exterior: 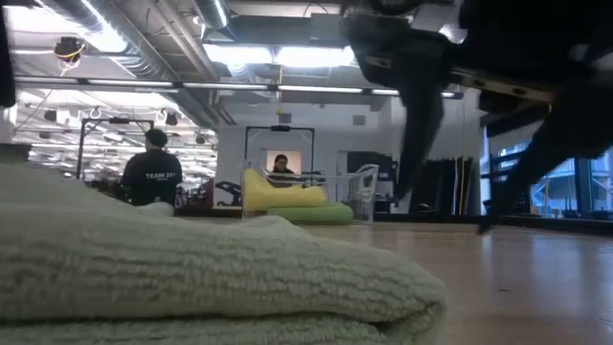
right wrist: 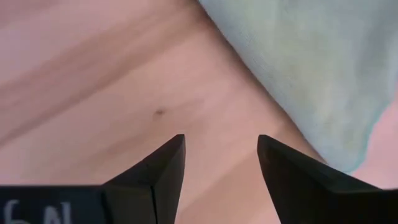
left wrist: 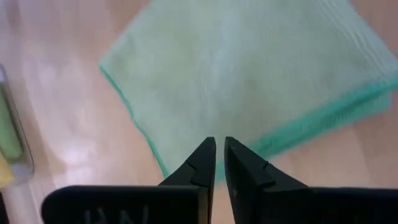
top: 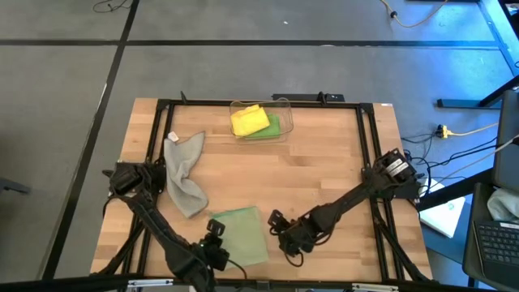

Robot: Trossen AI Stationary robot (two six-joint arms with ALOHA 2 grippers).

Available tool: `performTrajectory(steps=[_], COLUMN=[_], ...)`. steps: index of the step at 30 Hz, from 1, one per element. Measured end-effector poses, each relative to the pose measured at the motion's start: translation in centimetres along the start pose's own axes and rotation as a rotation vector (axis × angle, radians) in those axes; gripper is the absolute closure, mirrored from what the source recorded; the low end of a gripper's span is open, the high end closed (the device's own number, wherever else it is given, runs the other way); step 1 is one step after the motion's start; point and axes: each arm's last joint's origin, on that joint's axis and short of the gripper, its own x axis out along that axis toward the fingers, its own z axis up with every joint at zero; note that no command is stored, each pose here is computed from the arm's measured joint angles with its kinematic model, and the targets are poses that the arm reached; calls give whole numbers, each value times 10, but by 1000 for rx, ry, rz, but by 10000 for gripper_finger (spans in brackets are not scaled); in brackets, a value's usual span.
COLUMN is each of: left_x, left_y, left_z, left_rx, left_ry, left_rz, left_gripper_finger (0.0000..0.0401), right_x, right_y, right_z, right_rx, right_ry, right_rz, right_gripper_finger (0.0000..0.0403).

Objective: Fold microfiber towels
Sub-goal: Fold the light green microfiber cloth

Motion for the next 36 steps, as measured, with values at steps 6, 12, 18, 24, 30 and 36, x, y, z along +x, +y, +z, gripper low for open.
performTrajectory(steps=[6, 12, 18, 24, 30, 36], left_x=[0, -9, 24, 35, 22, 14], left_y=[-2, 7, 23, 47, 50, 27], left_z=[7, 14, 9, 20, 32, 27], left_rx=[-26, 40, 38, -22, 109, 172], left_ry=[-76, -74, 110, 179, 90, 69], left_rz=[-8, 11, -110, -270, -275, -259], left_gripper_finger=[374, 373, 363, 306, 243, 187], right_x=[0, 0, 7, 6, 5, 6], right_y=[-1, 7, 19, 19, 18, 19], right_z=[2, 4, -10, -14, -17, -18], right_rx=[87, 167, 200, 92, 70, 39], right_ry=[-40, -99, -70, 12, 108, 117], right_rz=[23, 163, 316, 247, 106, 82], right_gripper_finger=[220, 238, 239, 239, 239, 238])
